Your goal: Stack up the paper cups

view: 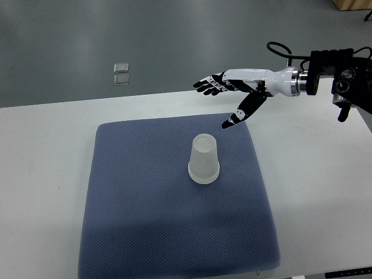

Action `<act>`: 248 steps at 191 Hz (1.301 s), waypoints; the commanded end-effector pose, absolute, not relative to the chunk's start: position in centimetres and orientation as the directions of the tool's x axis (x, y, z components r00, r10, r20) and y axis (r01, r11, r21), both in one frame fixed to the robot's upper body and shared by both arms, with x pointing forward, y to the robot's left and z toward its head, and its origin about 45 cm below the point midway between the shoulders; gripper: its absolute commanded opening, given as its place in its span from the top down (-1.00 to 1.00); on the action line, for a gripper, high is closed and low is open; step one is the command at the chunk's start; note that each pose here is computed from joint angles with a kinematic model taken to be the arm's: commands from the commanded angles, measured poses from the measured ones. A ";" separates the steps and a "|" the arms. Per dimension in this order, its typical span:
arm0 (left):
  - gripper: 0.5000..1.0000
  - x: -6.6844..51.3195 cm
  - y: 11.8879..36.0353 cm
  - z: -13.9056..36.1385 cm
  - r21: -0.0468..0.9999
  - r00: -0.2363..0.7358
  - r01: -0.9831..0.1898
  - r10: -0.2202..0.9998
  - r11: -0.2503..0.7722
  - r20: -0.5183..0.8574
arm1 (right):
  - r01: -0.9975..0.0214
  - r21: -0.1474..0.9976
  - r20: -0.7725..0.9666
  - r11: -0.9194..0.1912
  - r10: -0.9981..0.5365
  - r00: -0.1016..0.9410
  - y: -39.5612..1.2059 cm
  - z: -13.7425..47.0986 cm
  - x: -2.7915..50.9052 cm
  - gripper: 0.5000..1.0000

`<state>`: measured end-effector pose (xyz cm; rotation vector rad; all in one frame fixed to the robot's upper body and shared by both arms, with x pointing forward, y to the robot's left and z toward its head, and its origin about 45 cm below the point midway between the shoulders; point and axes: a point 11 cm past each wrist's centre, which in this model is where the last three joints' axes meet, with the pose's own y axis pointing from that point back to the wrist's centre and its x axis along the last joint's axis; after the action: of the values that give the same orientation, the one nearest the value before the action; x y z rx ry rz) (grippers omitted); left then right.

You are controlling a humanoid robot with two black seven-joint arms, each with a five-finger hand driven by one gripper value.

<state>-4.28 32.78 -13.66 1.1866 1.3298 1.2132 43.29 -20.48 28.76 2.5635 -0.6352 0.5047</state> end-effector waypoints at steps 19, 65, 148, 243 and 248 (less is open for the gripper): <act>-1.00 -4.3 32.7 -13.7 0.998 -0.082 0.058 0.996 0.040 -0.035 | -0.619 0.274 0.223 -0.736 -0.578 0.785 -23.9 28.1 45.5 -0.69; -1.00 -4.3 32.8 -13.7 0.998 -0.082 0.058 0.996 0.039 -0.034 | -0.685 0.271 -0.135 -0.676 -0.731 0.669 -25.0 25.2 46.1 -0.69; -1.00 -4.3 32.8 -13.7 0.998 -0.082 0.058 0.996 0.037 -0.032 | -0.768 0.279 -0.489 -0.576 -0.774 0.403 -26.5 19.9 46.4 -0.69; -1.00 -4.3 32.8 -13.7 0.998 -0.082 0.058 0.996 0.037 -0.032 | -0.774 0.263 -0.524 -0.576 -0.759 0.387 -25.5 18.9 46.1 -0.70; -1.00 -4.3 32.7 -13.7 0.998 -0.082 0.058 0.996 0.040 -0.035 | -0.775 0.261 -0.527 -0.575 -0.758 0.385 -25.5 18.9 46.1 -0.70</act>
<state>-4.27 32.78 -13.66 1.1864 1.3298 1.2131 46.10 -25.46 18.83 2.6296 -1.4555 -0.9701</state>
